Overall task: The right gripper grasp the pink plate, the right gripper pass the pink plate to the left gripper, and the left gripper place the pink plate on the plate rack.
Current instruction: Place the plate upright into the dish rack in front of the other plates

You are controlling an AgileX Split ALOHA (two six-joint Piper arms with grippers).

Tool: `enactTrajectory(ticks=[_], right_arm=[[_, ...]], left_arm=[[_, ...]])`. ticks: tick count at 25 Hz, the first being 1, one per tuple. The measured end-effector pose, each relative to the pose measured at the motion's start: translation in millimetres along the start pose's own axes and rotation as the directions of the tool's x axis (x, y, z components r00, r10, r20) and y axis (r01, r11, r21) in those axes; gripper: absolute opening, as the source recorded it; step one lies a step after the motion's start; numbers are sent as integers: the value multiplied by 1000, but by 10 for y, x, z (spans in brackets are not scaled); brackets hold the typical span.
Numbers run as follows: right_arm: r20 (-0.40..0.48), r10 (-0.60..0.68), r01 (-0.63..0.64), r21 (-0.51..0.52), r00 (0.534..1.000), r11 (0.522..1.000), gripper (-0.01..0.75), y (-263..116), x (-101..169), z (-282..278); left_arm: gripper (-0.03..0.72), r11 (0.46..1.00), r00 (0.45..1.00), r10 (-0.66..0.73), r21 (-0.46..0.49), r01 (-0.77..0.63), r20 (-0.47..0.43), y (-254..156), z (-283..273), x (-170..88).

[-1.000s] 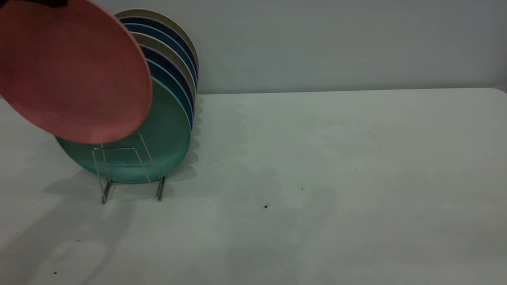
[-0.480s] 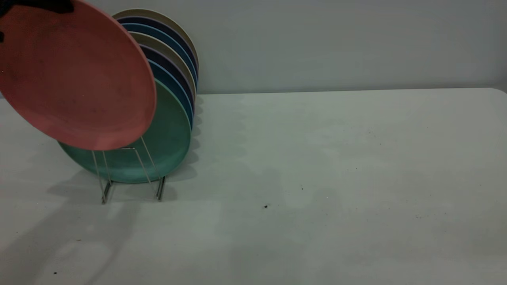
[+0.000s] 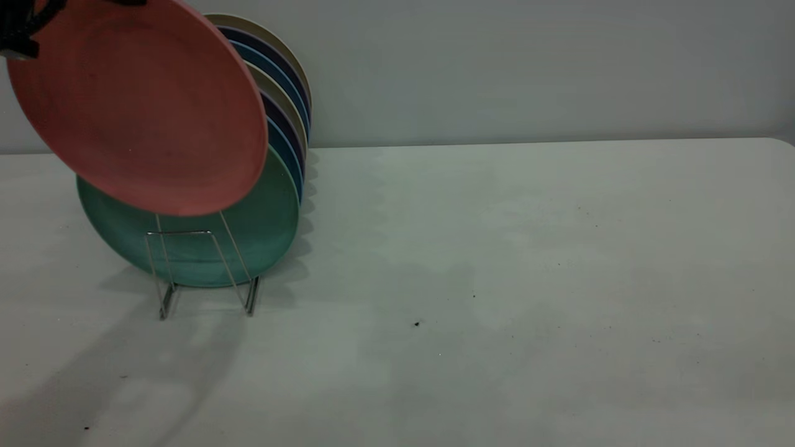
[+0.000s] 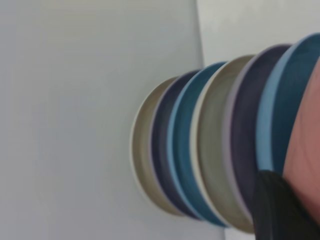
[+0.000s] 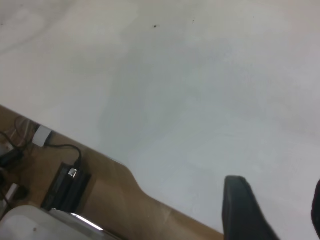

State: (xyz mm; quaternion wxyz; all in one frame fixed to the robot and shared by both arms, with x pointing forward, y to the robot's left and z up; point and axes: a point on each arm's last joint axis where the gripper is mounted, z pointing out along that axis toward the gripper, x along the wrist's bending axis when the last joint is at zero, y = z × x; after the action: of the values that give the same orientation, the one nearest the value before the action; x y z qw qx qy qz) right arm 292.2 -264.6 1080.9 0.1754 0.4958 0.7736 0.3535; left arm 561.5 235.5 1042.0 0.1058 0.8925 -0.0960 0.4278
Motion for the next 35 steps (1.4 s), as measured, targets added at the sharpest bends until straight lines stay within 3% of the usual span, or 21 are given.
enactTrajectory(ticks=[10, 23, 29, 35], right_arm=[[0, 0, 0, 0, 1000, 1000, 358, 0, 0, 0], [0, 0, 0, 0, 1000, 1000, 358, 0, 0, 0], [0, 0, 0, 0, 1000, 1000, 358, 0, 0, 0], [0, 0, 0, 0, 1000, 1000, 358, 0, 0, 0]], left_arm=[[36, 999, 999, 36, 31, -37, 40, -40, 48, -202], [43, 998, 997, 52, 27, -54, 64, -41, 54, -251], [65, 1000, 997, 1, 17, -2, 80, -36, 108, -283], [137, 1000, 993, -26, 15, 25, 113, -48, 211, -348]])
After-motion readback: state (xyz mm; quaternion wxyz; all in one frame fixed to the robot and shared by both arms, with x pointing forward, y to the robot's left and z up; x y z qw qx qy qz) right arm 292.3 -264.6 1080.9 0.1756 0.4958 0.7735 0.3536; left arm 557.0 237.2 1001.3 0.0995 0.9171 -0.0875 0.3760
